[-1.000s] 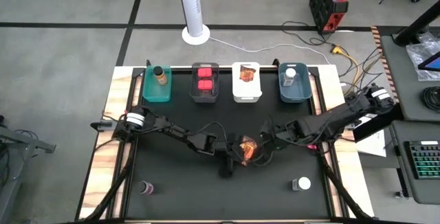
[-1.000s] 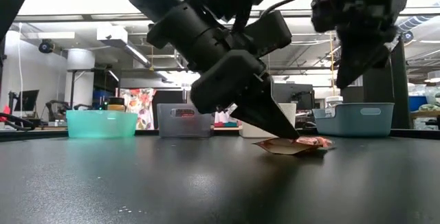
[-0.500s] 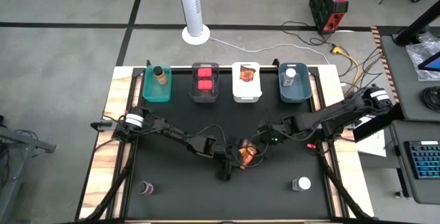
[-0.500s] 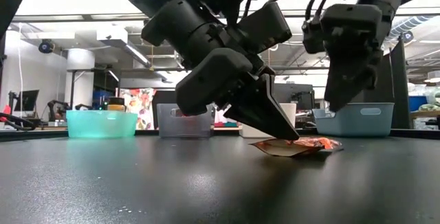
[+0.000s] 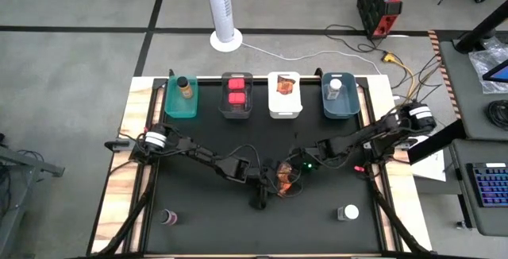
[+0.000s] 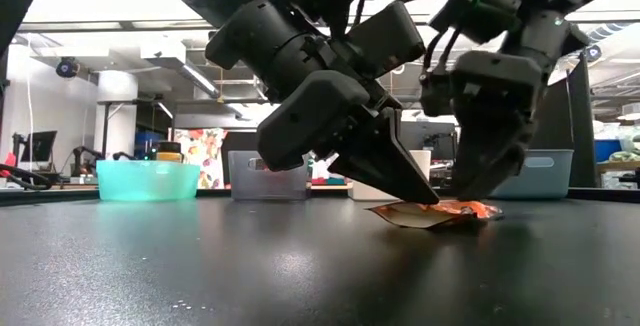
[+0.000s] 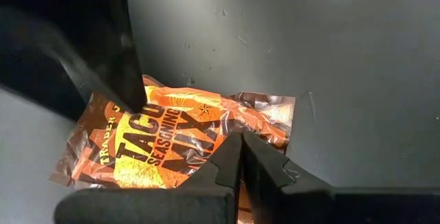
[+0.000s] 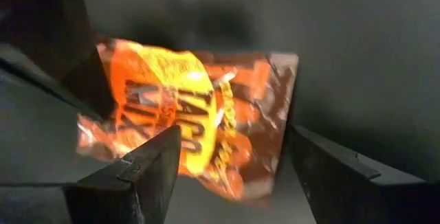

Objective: Sort spices by type
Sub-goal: Put the orange seasoning pack into the white bin

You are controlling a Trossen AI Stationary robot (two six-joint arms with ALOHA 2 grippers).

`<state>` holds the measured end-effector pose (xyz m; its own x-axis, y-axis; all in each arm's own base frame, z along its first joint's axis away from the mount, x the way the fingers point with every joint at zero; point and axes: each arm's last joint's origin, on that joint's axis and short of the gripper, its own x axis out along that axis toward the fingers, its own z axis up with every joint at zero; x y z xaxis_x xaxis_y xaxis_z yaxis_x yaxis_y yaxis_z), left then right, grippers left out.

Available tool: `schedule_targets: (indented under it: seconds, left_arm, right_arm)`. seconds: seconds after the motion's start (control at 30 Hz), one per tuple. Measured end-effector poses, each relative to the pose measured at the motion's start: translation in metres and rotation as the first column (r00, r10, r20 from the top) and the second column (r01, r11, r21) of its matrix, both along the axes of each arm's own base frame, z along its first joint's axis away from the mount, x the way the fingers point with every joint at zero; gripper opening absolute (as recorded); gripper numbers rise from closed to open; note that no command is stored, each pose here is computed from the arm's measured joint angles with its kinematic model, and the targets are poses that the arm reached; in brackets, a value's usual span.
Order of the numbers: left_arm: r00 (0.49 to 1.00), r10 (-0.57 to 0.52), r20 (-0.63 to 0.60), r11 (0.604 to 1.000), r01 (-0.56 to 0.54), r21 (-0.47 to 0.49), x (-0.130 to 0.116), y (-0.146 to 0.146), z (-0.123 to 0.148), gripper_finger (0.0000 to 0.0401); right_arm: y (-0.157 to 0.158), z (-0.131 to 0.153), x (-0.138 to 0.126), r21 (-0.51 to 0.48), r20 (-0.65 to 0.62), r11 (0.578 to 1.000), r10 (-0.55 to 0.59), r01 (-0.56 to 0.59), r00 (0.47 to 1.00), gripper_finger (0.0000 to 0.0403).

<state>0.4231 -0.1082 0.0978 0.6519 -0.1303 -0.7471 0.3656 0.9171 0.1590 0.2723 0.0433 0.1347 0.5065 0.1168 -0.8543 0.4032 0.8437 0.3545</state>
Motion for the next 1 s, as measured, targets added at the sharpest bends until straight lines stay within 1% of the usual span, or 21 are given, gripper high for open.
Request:
schedule_targets:
  seconds: [0.1,0.23,0.33,0.43,0.5,0.6,0.77,0.9,1.0]
  left_arm:
    - [1.0,0.0,0.0,1.0,0.0,0.0,0.0,0.0,0.0,0.0]
    - [1.0,-0.001,-0.001,1.0,0.001,0.001,0.0,0.0,0.0,0.0]
    - [1.0,-0.001,-0.003,1.0,0.001,0.001,0.0,0.0,0.0,0.0]
    - [1.0,-0.001,-0.003,1.0,0.001,0.001,0.0,0.0,0.0,0.0]
    - [1.0,-0.001,-0.002,1.0,0.001,0.001,0.0,0.0,0.0,0.0]
    - [1.0,0.0,-0.002,1.0,0.0,0.002,0.0,0.0,0.0,0.0]
    - [0.999,0.041,0.013,0.998,-0.042,0.042,0.0,0.001,0.0,0.0]
    - [0.999,0.051,0.017,0.998,-0.052,0.046,0.0,0.001,0.0,0.0]
    - [0.998,0.057,0.025,0.997,-0.058,0.043,0.001,0.002,0.0,0.0]
  right_arm:
    - [-0.002,-0.007,0.006,0.021,0.016,1.0,0.012,-0.012,1.0,0.0253]
    - [-0.003,-0.011,0.011,0.068,0.044,0.996,0.057,-0.059,0.997,0.0246]
    - [-0.004,-0.01,0.012,0.072,0.056,0.994,0.073,-0.077,0.996,0.0236]
    - [-0.006,-0.01,0.013,0.085,0.058,0.993,0.082,-0.087,0.995,0.0219]
    - [-0.006,-0.01,0.013,0.083,0.06,0.992,0.095,-0.1,0.994,0.02]
    - [-0.006,-0.012,0.013,0.077,0.058,0.99,0.111,-0.116,0.992,0.0161]
    - [-0.006,-0.02,0.015,0.07,0.041,0.99,0.12,-0.123,0.992,0.0084]
    - [-0.008,-0.024,0.016,0.073,0.034,0.989,0.125,-0.127,0.992,0.0023]
    - [-0.009,-0.023,0.016,0.07,0.036,0.989,0.129,-0.131,0.991,0.0015]
